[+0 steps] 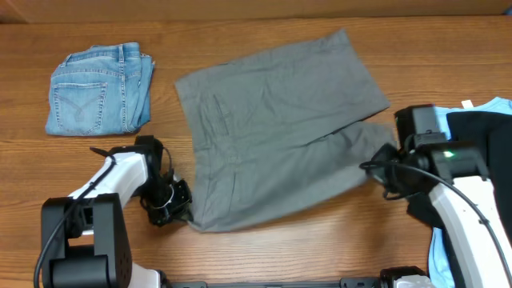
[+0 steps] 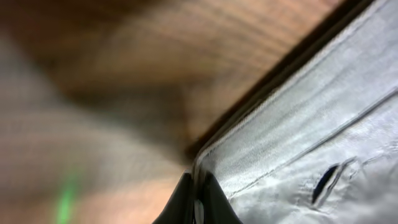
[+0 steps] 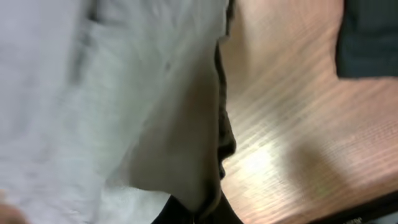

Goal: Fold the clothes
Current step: 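Grasp the bottom hem with both grippers and lift it upward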

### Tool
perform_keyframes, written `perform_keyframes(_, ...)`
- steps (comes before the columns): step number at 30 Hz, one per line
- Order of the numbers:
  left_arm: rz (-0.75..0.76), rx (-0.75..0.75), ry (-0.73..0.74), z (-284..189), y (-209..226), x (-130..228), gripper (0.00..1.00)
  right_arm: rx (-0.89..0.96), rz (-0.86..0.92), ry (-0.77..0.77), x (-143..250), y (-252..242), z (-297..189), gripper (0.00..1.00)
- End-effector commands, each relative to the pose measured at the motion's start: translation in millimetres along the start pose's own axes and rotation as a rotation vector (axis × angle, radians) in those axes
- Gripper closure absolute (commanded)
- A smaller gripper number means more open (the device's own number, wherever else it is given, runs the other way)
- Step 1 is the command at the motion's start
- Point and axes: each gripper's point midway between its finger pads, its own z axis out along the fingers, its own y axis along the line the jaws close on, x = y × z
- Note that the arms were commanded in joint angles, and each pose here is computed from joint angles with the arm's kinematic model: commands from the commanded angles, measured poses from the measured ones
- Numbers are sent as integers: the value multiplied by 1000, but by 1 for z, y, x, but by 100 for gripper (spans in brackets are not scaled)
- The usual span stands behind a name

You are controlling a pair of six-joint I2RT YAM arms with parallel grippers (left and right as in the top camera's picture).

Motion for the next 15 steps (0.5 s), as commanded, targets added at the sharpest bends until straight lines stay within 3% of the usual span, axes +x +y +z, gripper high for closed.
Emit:
perform_keyframes(1,51,13,-47,-19,3,-8,96,-85,-22,-154,-24,14,-47,96)
perform_keyframes(8,106,84,-302,-91,-6,-14,96,-138,-12,-334,-51,24,-115,96)
perform_keyframes(15,134,13,-518,-165,-3,14,96,-206,-26,-410,-57,32,-156,96)
